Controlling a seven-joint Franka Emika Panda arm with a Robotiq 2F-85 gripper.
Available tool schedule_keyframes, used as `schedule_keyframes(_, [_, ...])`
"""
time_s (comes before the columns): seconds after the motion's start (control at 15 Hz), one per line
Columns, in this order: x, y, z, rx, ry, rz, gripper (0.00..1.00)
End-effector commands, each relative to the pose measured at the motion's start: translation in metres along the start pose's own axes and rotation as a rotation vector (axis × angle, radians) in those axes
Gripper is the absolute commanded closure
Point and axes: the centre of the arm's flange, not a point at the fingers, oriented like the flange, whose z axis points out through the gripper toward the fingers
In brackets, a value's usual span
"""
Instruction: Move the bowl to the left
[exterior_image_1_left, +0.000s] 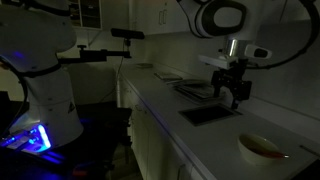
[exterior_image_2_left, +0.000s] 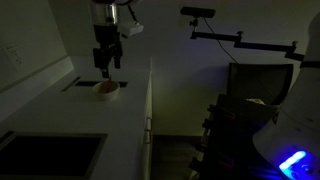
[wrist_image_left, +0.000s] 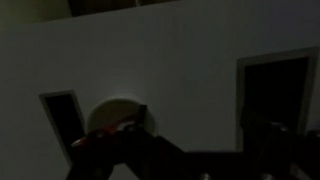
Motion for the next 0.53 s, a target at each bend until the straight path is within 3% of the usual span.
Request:
schedule_keyframes(0.0, [0.045,0.003,0.037,-0.067,-0.034,-0.066,0.00])
schedule_keyframes(0.47, [0.104,0.009,0.100,-0.131,-0.103,-0.122,0.02])
